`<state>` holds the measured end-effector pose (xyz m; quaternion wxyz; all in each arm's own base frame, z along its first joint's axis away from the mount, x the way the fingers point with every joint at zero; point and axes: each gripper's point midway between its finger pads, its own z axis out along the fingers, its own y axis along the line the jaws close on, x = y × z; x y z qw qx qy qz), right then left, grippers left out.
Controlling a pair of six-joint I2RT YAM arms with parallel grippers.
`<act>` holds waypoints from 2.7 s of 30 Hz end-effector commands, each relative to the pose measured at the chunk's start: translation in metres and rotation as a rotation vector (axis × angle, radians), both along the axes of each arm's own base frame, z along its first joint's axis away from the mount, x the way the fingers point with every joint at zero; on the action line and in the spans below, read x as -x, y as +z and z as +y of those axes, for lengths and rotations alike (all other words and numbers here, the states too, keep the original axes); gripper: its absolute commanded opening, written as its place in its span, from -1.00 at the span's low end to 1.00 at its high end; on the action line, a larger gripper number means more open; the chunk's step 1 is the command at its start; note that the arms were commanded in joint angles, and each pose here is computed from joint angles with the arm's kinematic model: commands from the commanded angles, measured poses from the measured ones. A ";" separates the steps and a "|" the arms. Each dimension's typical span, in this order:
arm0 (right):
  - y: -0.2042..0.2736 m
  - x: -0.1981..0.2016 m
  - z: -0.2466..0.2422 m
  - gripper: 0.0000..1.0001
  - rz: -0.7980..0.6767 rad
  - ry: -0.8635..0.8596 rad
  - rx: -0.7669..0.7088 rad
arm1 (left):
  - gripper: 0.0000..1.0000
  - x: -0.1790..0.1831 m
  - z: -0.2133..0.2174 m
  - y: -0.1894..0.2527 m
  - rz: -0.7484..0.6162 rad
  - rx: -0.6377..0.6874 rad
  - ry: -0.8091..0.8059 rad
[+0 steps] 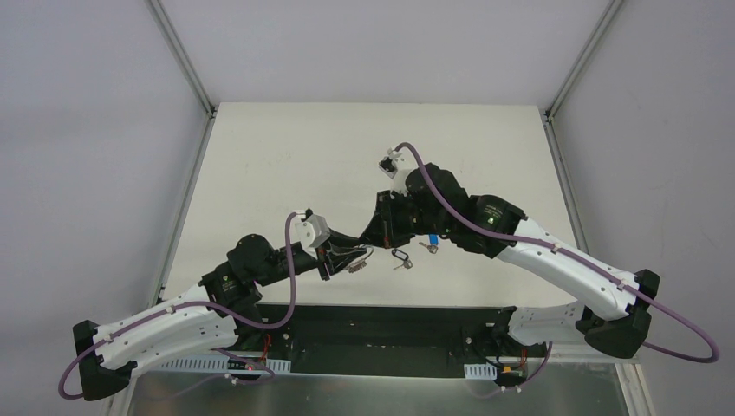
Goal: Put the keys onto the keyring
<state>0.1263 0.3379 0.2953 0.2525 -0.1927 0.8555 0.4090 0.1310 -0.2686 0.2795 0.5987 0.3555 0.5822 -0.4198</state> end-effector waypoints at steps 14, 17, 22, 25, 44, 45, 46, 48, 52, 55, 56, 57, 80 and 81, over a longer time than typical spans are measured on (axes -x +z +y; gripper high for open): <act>0.028 0.001 0.005 -1.00 -0.056 0.014 -0.064 | -1.00 -0.007 -0.004 0.031 -0.042 0.069 0.021; 0.029 0.002 0.004 -1.00 -0.060 0.012 -0.068 | -1.00 -0.013 -0.002 0.025 -0.025 0.053 0.059; 0.032 0.001 0.003 -1.00 -0.072 0.007 -0.078 | -1.00 -0.020 0.000 0.024 0.000 0.038 0.101; 0.032 0.000 0.003 -1.00 -0.074 0.006 -0.077 | -1.00 -0.020 -0.003 0.020 0.011 0.014 0.088; 0.031 -0.003 0.002 -1.00 -0.079 -0.010 -0.070 | -0.56 -0.014 -0.001 0.022 0.011 0.020 0.069; 0.031 -0.003 0.002 -1.00 -0.081 -0.013 -0.068 | -0.56 -0.014 -0.001 0.022 0.010 0.021 0.068; 0.032 -0.003 0.002 -1.00 -0.081 -0.014 -0.069 | -0.56 -0.013 -0.001 0.022 0.011 0.020 0.066; 0.032 -0.003 0.002 -1.00 -0.080 -0.013 -0.069 | -0.57 -0.013 -0.001 0.022 0.013 0.018 0.062; 0.032 -0.004 0.001 -1.00 -0.085 -0.016 -0.069 | -0.58 -0.012 -0.002 0.020 0.022 0.010 0.058; 0.032 -0.005 0.001 -1.00 -0.089 -0.022 -0.070 | -0.58 -0.011 -0.001 0.019 0.028 0.009 0.057; 0.032 -0.004 0.001 -1.00 -0.088 -0.021 -0.070 | -0.58 -0.011 -0.001 0.018 0.030 0.006 0.058; 0.032 -0.005 0.001 -1.00 -0.089 -0.023 -0.070 | -0.58 -0.011 -0.001 0.017 0.032 0.004 0.058; 0.028 -0.004 0.003 -1.00 -0.080 -0.013 -0.065 | -0.54 -0.007 -0.005 0.030 0.004 0.034 0.022; 0.029 -0.004 0.003 -1.00 -0.081 -0.014 -0.066 | -0.54 -0.007 -0.005 0.030 0.005 0.032 0.022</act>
